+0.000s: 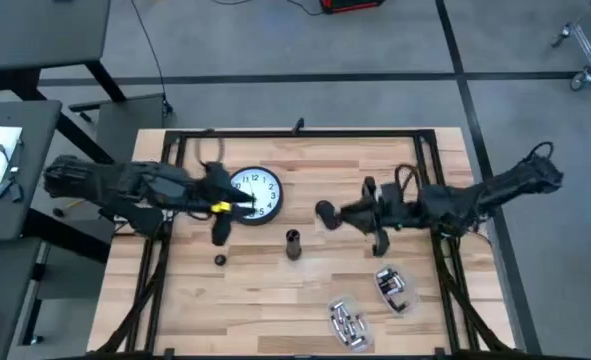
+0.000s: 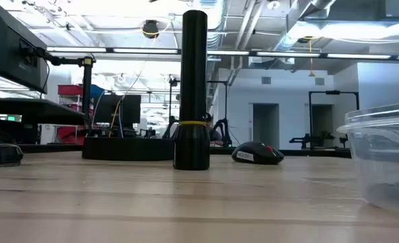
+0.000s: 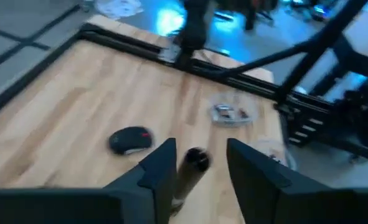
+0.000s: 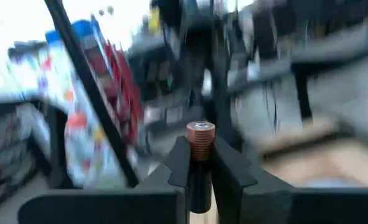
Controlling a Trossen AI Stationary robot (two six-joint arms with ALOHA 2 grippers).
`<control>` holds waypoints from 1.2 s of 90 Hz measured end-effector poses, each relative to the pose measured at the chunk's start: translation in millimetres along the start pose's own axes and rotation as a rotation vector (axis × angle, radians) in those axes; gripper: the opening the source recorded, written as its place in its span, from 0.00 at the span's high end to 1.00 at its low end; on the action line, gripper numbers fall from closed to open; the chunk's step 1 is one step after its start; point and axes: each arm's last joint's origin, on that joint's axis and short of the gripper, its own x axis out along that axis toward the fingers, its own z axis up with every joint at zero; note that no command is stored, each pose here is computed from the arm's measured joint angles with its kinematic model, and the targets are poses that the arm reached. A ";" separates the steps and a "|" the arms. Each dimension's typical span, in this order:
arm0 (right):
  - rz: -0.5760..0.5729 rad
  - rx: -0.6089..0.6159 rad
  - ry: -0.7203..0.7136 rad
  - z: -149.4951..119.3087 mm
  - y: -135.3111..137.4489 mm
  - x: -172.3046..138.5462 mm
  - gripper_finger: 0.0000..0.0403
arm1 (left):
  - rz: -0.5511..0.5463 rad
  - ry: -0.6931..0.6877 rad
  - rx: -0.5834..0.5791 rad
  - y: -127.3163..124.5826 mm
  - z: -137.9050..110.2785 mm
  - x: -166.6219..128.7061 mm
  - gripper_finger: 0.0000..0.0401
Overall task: Insert battery
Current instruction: Insert the brown battery into the black flashlight battery compartment
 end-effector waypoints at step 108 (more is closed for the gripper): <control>0.070 -0.135 0.065 10.0 6.5 67.2 0.95 | -0.163 -0.191 0.022 -12.8 22.8 76.1 0.74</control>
